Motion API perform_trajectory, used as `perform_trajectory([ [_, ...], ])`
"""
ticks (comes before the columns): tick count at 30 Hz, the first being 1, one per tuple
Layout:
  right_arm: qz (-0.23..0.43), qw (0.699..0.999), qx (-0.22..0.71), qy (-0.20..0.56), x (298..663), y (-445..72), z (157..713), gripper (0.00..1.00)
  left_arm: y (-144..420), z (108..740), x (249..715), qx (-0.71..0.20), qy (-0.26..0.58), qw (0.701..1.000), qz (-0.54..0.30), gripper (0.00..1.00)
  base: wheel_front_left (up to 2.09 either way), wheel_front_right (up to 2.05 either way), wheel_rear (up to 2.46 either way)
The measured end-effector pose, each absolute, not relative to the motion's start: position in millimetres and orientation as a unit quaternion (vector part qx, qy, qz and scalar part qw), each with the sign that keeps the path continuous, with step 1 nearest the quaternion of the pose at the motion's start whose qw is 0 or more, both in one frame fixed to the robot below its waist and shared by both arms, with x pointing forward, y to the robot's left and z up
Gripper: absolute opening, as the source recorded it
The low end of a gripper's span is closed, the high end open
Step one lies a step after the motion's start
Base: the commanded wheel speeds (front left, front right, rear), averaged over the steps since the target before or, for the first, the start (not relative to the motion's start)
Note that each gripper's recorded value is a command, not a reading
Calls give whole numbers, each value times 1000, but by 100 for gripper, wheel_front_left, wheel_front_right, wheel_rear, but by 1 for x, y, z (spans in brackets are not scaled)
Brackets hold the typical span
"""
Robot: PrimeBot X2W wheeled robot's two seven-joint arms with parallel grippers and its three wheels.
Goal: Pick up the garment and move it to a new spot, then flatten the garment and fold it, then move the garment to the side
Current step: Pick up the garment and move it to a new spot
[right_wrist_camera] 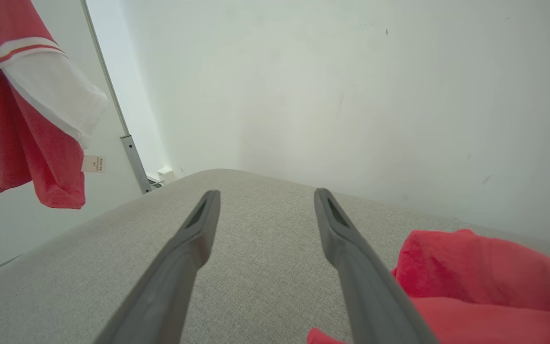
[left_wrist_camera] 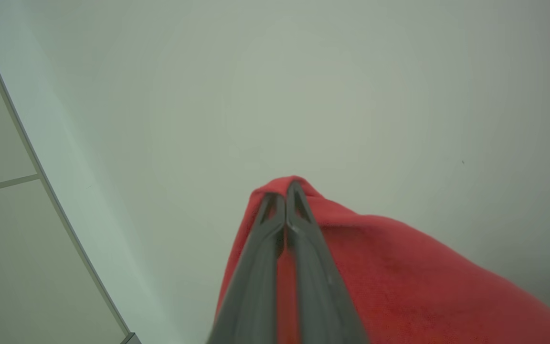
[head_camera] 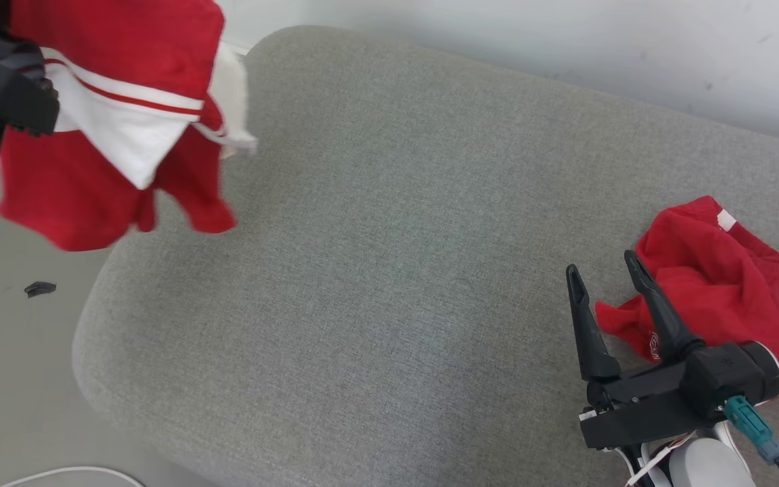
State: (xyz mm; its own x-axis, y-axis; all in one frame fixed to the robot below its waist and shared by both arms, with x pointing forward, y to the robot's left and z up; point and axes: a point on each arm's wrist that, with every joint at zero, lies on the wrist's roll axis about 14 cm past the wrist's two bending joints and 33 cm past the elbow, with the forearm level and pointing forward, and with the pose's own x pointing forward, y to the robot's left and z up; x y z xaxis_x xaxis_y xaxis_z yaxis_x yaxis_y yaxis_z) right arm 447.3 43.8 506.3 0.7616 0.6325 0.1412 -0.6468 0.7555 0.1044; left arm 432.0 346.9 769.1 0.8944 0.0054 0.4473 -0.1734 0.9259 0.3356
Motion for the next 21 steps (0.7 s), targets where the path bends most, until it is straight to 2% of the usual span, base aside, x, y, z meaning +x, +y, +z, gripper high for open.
perform_trajectory([
  [13, 330, 940, 64, -65, 456, 25, 519, 100, 359, 761, 462, 190, -213, 957, 56, 0, 0, 0, 0],
  [21, 313, 945, 46, -88, 464, 4, 536, 100, 368, 695, 494, 149, -149, 975, 65, 0, 0, 0, 0],
])
